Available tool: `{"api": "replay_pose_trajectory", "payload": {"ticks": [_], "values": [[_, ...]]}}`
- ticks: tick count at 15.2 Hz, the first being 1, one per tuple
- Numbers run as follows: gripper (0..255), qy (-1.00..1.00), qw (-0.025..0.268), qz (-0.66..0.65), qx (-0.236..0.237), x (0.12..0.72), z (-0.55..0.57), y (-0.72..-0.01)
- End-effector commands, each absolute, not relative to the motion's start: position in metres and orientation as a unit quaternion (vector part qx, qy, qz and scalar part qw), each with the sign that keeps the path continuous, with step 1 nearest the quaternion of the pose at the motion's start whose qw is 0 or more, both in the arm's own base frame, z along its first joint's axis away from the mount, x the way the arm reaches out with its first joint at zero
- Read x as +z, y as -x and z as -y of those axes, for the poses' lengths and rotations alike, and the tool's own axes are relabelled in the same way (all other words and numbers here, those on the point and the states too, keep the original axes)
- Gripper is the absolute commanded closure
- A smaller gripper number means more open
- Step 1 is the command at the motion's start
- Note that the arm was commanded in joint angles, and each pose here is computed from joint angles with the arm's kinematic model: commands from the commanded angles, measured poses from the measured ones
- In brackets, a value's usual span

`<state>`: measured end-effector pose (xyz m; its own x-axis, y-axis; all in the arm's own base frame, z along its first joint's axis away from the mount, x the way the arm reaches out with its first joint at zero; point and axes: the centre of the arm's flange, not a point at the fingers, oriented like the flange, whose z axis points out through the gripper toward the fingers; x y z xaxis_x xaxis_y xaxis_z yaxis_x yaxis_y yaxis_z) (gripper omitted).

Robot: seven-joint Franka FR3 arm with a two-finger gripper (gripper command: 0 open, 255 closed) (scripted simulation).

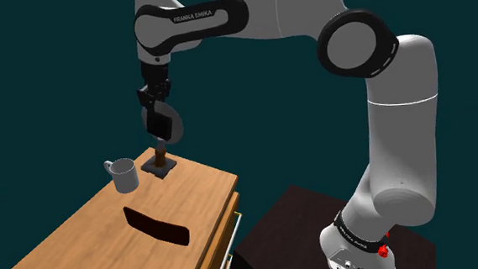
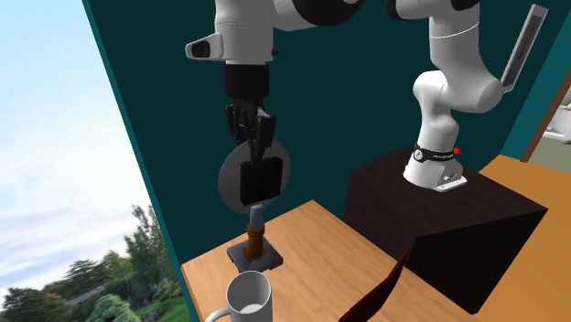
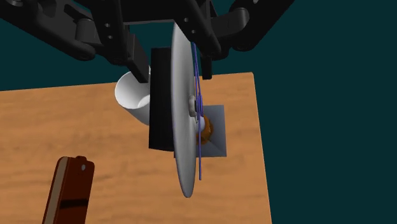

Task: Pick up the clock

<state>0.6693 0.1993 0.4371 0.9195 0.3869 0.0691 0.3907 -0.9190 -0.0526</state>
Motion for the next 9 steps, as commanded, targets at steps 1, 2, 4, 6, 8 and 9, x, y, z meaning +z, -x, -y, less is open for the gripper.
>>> {"api": "replay_pose_trajectory", "payload": {"ticks": [1,2,4,6,8,9], "values": [[255,0.979,0.033,0.199,-0.029,0.448,-0.199,-0.669],[255,0.979,0.033,0.199,-0.029,0.454,-0.199,-0.669],[255,0.979,0.033,0.199,-0.029,0.464,-0.199,-0.669],[255,0.979,0.033,0.199,-0.029,0.475,-0.199,-0.669],[255,0.979,0.033,0.199,-0.029,0.485,-0.199,-0.669],[255,0.979,0.033,0.199,-0.029,0.486,-0.199,-0.669]]}}
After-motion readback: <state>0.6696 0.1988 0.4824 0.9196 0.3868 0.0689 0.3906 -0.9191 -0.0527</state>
